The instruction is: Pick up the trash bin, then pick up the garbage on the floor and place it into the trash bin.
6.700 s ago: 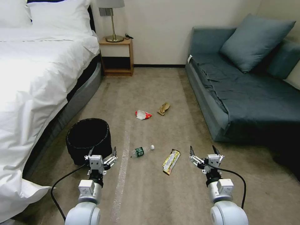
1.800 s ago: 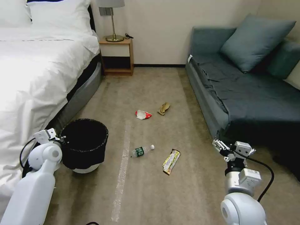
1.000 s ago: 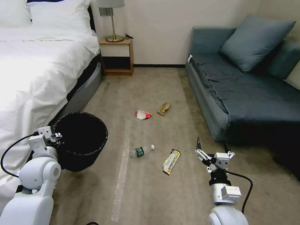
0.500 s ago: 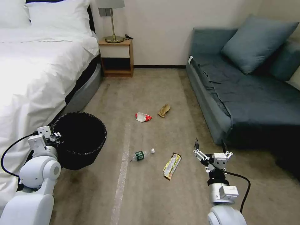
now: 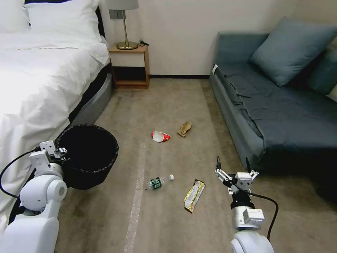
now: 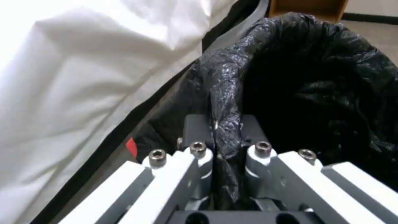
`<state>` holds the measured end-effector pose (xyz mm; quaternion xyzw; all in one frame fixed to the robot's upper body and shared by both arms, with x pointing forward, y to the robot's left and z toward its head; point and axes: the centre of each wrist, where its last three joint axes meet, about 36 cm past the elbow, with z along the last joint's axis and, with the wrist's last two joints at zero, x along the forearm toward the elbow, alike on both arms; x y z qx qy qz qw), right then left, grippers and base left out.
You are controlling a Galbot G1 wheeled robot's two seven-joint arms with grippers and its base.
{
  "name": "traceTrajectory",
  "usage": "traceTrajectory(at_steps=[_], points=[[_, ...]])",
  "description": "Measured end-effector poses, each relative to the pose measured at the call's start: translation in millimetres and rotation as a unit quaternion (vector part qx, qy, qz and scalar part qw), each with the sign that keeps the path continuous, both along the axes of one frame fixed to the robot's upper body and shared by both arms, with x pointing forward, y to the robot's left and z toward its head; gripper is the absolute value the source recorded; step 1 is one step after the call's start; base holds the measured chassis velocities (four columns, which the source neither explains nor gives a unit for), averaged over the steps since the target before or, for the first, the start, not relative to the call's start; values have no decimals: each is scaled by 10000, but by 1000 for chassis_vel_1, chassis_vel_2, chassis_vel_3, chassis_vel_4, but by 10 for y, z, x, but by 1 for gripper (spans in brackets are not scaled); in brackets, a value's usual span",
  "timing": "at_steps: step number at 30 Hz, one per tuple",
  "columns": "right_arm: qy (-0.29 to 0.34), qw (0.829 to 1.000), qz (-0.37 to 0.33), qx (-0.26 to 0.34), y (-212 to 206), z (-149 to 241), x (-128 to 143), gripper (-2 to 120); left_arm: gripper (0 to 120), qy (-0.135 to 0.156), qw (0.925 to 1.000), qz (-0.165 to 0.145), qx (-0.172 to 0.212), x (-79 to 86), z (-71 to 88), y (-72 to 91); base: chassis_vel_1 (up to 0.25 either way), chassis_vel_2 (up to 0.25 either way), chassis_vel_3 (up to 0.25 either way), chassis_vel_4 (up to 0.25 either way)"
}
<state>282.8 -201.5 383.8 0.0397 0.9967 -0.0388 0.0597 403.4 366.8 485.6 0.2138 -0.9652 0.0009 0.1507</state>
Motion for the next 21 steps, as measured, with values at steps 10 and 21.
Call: traceTrajectory(at_steps=[10, 21], points=[[43, 10000, -10, -26, 11, -33, 4, 100, 4, -16, 10000, -11, -9, 13, -2, 10, -115, 111, 114, -109], [347, 9993, -142, 81, -6, -144, 101, 100, 4, -14, 10000, -50, -51, 37, -37, -34, -78, 82, 90, -87]])
